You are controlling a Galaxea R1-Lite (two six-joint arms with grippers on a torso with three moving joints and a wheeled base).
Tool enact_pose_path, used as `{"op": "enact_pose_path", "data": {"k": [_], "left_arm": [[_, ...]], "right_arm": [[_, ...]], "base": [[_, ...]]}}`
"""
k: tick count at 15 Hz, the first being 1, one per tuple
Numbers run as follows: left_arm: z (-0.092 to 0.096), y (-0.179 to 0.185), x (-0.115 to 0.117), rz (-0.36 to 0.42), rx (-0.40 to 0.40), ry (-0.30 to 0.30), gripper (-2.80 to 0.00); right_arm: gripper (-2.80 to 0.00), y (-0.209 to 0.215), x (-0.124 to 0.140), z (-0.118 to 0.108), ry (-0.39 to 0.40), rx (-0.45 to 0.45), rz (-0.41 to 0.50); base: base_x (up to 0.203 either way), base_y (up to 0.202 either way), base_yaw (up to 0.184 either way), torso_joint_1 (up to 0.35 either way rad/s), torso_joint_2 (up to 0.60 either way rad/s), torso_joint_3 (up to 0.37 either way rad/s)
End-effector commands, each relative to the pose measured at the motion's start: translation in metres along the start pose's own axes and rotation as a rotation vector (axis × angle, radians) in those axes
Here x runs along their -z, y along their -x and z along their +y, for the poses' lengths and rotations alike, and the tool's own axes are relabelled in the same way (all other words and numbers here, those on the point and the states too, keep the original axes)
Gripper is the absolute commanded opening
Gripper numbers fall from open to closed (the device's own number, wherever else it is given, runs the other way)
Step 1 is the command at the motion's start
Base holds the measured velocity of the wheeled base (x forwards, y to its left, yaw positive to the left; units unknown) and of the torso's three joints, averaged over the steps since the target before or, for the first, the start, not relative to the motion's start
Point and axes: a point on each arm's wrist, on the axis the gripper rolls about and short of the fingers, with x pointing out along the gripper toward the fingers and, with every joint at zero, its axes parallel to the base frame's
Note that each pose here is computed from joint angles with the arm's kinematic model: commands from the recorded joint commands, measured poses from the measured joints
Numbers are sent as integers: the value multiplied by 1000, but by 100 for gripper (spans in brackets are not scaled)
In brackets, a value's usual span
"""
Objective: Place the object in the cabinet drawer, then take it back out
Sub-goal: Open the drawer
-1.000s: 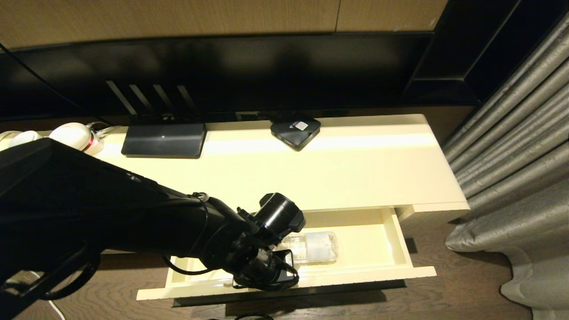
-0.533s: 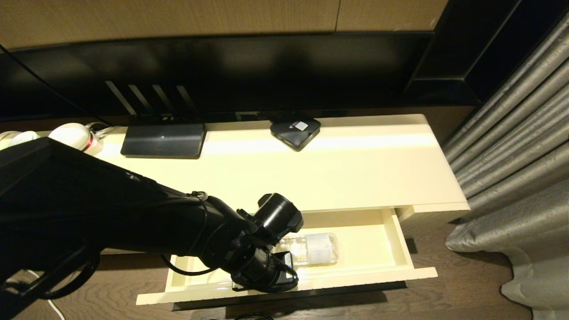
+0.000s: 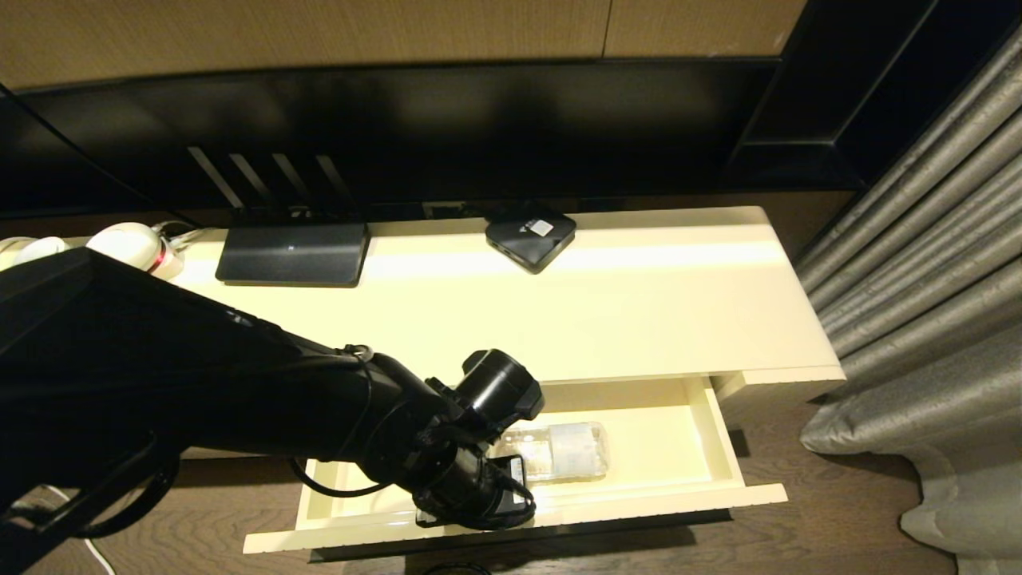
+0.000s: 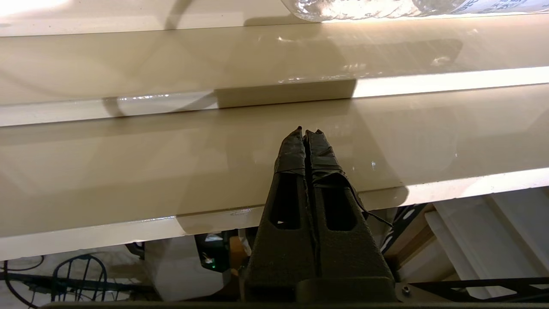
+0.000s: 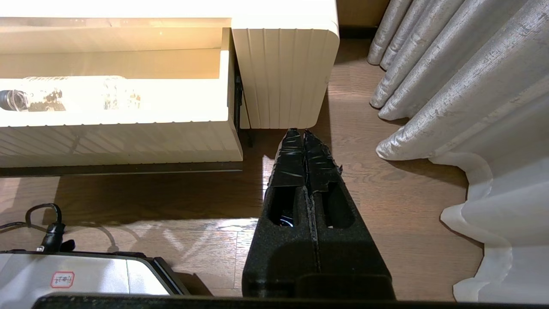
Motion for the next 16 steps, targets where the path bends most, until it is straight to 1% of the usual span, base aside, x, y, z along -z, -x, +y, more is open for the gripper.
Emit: {"op": "enact_pose_path", "data": {"k": [1,2,3,5,9,10,12,14,15,16], "left_arm": [[-2,1,-3,-17,6,9,-280],[-3,3,-4,-37,15,22,-280],[-4,5,-6,-72,15,29,-280],[-4,7,-8,-109,9,33,-280],[-6,18,-13,-221,5,45,-280],[-6,20,-13,-234,3,46,-280],[-6,26,-14,-286,-24,49,-280],[-10,34,-13,-351,-44,38,-280],[-12,38,-11,-385,-58,17,-280],[-12,40,-11,-402,-68,-3,-280]], "right_arm": [[-280,0,0,0,0,-2,3],[-280,0,0,0,0,-2,1],[-280,0,0,0,0,0,2],[-280,0,0,0,0,0,3],[-280,0,0,0,0,-2,2],[-280,0,0,0,0,-2,2],[-280,0,0,0,0,-2,1],[-280,0,0,0,0,-1,2],[-280,0,0,0,0,-1,1],[-280,0,0,0,0,-2,1]], "base": [[0,0,0,0,0,0],[0,0,0,0,0,0],[0,0,0,0,0,0],[0,0,0,0,0,0],[0,0,0,0,0,0],[0,0,0,0,0,0],[0,0,0,0,0,0],[0,0,0,0,0,0],[0,0,0,0,0,0],[0,0,0,0,0,0]]}}
